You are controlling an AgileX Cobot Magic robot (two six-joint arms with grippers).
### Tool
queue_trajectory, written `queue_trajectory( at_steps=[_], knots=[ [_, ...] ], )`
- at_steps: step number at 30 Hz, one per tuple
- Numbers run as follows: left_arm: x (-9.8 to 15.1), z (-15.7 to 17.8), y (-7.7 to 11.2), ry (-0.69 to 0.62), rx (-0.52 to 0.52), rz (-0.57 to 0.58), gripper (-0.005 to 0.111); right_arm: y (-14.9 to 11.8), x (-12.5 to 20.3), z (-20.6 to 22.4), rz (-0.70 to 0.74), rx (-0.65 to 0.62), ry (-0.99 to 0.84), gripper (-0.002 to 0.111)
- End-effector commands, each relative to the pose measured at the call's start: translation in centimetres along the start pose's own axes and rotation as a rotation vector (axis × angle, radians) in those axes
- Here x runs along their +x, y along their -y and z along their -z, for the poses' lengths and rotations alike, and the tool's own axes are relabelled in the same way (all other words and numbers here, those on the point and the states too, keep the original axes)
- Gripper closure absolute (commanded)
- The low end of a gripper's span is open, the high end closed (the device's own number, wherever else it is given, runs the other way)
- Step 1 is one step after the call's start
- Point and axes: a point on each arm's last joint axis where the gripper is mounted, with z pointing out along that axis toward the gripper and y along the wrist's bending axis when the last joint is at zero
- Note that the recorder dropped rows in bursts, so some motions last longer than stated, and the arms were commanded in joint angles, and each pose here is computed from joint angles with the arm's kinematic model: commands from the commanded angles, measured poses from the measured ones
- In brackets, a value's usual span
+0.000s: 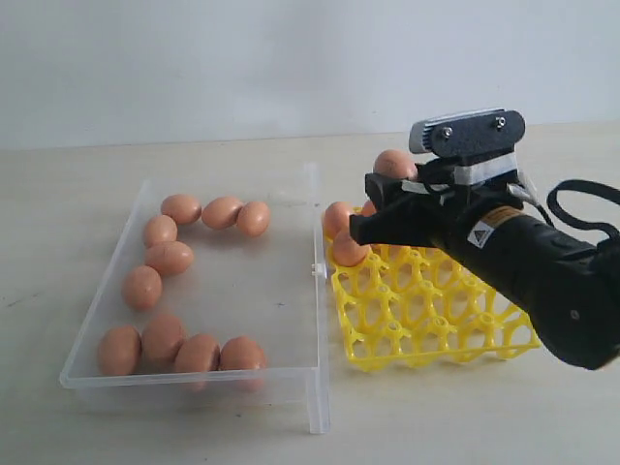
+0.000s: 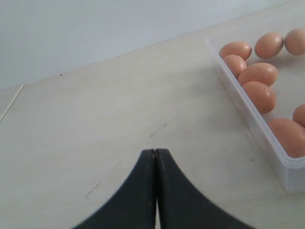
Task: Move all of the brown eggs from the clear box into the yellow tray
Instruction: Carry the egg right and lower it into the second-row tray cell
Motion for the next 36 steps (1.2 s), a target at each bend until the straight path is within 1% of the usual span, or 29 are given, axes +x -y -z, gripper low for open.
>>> queue_trajectory(
  at_steps=[1, 7, 13, 17, 21, 25, 28, 32, 33, 36],
  knots=[
    [-0.2, 0.1, -0.1, 0.015, -0.005, 0.006, 0.107, 1.2, 1.4, -0.1, -0.014, 0.037, -0.006, 0.108],
    [-0.2, 0.1, -0.1, 0.015, -0.005, 0.006, 0.107, 1.5, 3.7, -1.4, -0.006, 0.063, -0.028, 0.108],
    [-0.2, 0.1, -0.1, 0.015, -0.005, 0.006, 0.107, 1.6, 4.8, -1.8, -0.037, 0.07, -0.038, 0.108],
    [-0.2, 0.1, -0.1, 0.015, -0.005, 0.006, 0.107, 1.4, 4.9, -3.0, -0.034, 0.061, -0.036, 0.108],
    [-0.2, 0.1, -0.1, 0.015, -0.005, 0.006, 0.107, 1.3, 4.9, -3.9, -0.081, 0.059, -0.04, 0.108],
    [-0.2, 0.1, -0.1, 0.015, -0.005, 0.006, 0.107, 1.3, 5.4, -4.3, -0.079, 0.063, -0.057, 0.108],
    [-0.2, 0.1, -0.1, 0.015, -0.005, 0.006, 0.107, 1.6, 6.0, -4.4, -0.081, 0.078, -0.077, 0.108],
    [-0.2, 0.1, -0.1, 0.015, -0.005, 0.006, 0.107, 2.0, 5.9, -4.6, -0.094, 0.086, -0.081, 0.108],
    [-0.2, 0.1, -0.1, 0.015, -0.005, 0.006, 0.107, 2.0, 5.9, -4.7, -0.104, 0.086, -0.086, 0.108],
    [-0.2, 0.1, -0.1, 0.015, -0.005, 0.006, 0.107, 1.8, 5.8, -5.5, -0.111, 0.067, -0.111, 0.102]
  ],
)
